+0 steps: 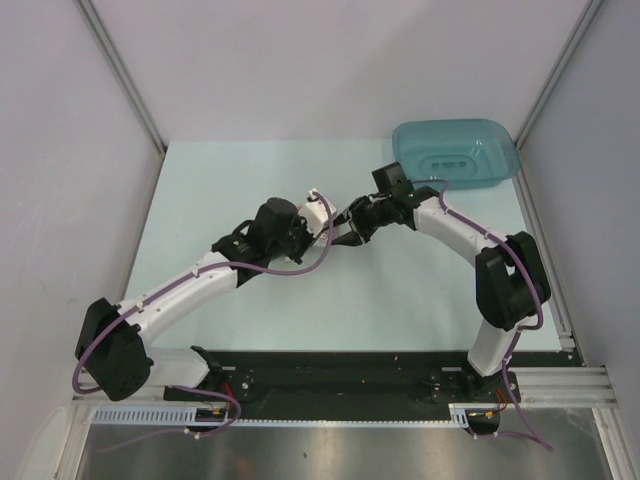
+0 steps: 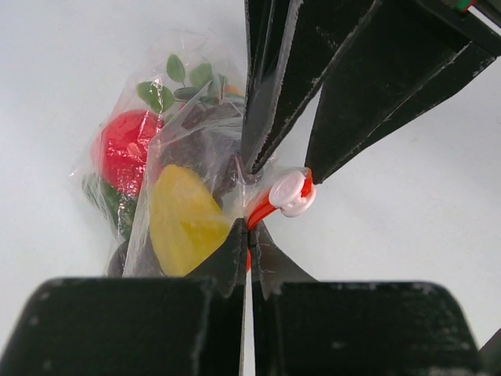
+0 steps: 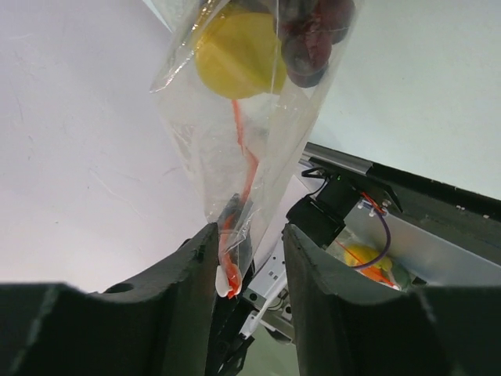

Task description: Open the zip-top bag and remove the fake food

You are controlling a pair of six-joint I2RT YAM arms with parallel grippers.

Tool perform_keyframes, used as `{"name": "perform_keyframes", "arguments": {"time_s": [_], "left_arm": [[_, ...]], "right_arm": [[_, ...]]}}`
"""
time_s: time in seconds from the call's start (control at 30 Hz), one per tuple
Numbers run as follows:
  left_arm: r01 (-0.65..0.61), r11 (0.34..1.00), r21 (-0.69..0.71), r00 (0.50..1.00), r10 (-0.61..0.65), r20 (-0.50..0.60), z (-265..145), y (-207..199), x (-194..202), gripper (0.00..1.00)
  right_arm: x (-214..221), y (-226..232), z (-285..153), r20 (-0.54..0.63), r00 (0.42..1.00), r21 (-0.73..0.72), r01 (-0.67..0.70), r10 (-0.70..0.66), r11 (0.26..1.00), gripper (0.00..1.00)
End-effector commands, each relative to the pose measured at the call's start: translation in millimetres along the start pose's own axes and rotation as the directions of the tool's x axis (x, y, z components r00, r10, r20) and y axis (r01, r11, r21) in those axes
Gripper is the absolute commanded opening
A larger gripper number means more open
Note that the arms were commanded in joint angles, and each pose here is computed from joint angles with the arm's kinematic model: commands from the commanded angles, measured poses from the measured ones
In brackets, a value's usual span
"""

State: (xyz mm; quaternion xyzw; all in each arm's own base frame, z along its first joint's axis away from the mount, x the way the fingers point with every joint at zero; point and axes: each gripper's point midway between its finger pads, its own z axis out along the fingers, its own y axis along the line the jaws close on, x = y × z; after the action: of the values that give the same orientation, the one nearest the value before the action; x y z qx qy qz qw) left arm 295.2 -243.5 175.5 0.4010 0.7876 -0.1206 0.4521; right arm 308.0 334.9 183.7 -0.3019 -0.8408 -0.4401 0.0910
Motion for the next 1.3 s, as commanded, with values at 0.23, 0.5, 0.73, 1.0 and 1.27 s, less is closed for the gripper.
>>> {"name": "perform_keyframes", "arguments": {"time_s": [0.23, 0.5, 0.73, 1.0, 1.27], "left_arm": [[0.036, 0.998, 0.045, 0.994, -0.04, 0.098, -14.1, -6.4, -24.0, 0.0], [0.016, 1.0, 0.026, 0.989, -0.02, 0.143, -25.1, -12.2, -38.8, 0.45], [-0.057, 0.998, 0.026, 0.985, 0.052, 0.164, -17.1, -17.4, -51.3, 0.39], [-0.126, 0.992, 0.023, 0.976, 0.12, 0.181, -14.1, -28.4, -49.9, 0.39], [-0.136, 0.988, -0.068, 0.976, 0.145, 0.165, -1.3, -16.6, -47.4, 0.22]], "right_arm": [[11.7, 14.1, 7.0, -0.026, 0.999, -0.038, -0.036, 0.035, 0.999, 0.0], [14.2, 9.6, -1.5, 0.006, 0.997, -0.01, -0.076, 0.076, 0.997, 0.0], [18.1, 14.7, -6.9, 0.006, 0.992, -0.019, -0.128, 0.128, 0.992, 0.0], [19.4, 23.4, -10.3, 0.0, 0.985, -0.043, -0.173, 0.173, 0.984, 0.0], [26.0, 30.6, -13.1, -0.015, 0.971, -0.054, -0.239, 0.239, 0.97, 0.0]]}}
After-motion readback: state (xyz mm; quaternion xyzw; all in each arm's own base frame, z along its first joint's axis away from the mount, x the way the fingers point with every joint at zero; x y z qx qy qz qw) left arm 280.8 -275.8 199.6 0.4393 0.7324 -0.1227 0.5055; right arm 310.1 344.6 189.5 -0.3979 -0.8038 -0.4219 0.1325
